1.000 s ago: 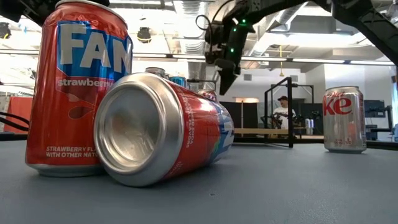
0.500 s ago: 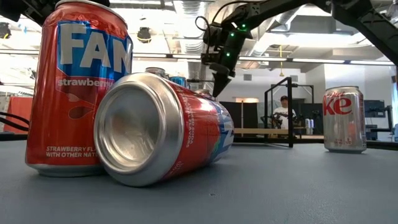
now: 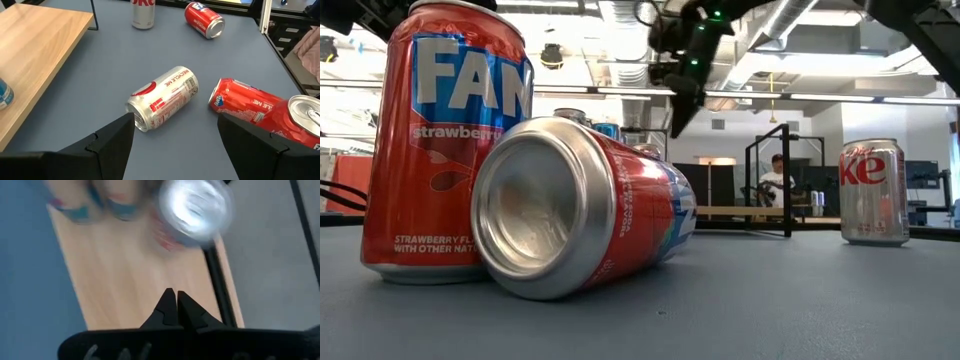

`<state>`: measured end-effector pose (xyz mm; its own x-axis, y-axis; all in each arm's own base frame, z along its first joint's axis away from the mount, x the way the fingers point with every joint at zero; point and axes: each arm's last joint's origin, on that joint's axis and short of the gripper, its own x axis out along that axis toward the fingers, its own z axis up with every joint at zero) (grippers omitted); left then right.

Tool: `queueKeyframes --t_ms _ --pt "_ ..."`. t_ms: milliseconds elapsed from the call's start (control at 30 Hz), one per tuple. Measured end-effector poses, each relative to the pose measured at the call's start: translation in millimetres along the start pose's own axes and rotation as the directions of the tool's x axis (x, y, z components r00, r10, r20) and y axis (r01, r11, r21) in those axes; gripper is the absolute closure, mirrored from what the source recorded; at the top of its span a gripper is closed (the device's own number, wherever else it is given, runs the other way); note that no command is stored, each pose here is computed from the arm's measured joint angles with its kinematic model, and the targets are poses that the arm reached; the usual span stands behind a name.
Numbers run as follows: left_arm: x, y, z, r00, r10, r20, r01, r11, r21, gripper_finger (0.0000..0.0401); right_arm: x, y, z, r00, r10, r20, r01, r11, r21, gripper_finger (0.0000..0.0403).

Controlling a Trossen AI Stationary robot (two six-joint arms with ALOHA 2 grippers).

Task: Place canned beverage on shelf
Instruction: Put the middle silver soda can on the shelf

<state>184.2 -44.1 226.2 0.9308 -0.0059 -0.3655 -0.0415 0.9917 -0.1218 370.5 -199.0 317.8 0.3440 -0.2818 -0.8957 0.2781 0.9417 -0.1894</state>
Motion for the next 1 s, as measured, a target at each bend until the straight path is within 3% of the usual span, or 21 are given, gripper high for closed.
queueKeyframes --t_ms 133,267,600,1000 --pt "0.0 0.0 0.2 1.000 -0.001 0.002 0.001 1.000 0.002 0.0126 4.5 24.7 13.9 0.998 0.002 0.070 0.004 0.997 -0.077 0.0403" --pt "0.1 -0.1 0.1 1.000 -0.002 0.002 0.002 1.000 0.000 0.0126 11.6 31.2 20.9 0.994 -0.009 0.109 0.019 0.996 -0.091 0.0403" --pt "0.0 -0.2 0.3 1.000 -0.004 0.003 0.004 1.000 -0.012 0.0126 37.7 28.1 30.6 0.986 -0.008 0.164 0.026 0.994 -0.110 0.0403" --pt "0.1 0.2 0.2 1.000 0.010 0.004 -0.010 1.000 -0.019 0.0126 40.3 23.5 36.2 0.975 -0.012 0.224 0.039 0.992 -0.118 0.0403"
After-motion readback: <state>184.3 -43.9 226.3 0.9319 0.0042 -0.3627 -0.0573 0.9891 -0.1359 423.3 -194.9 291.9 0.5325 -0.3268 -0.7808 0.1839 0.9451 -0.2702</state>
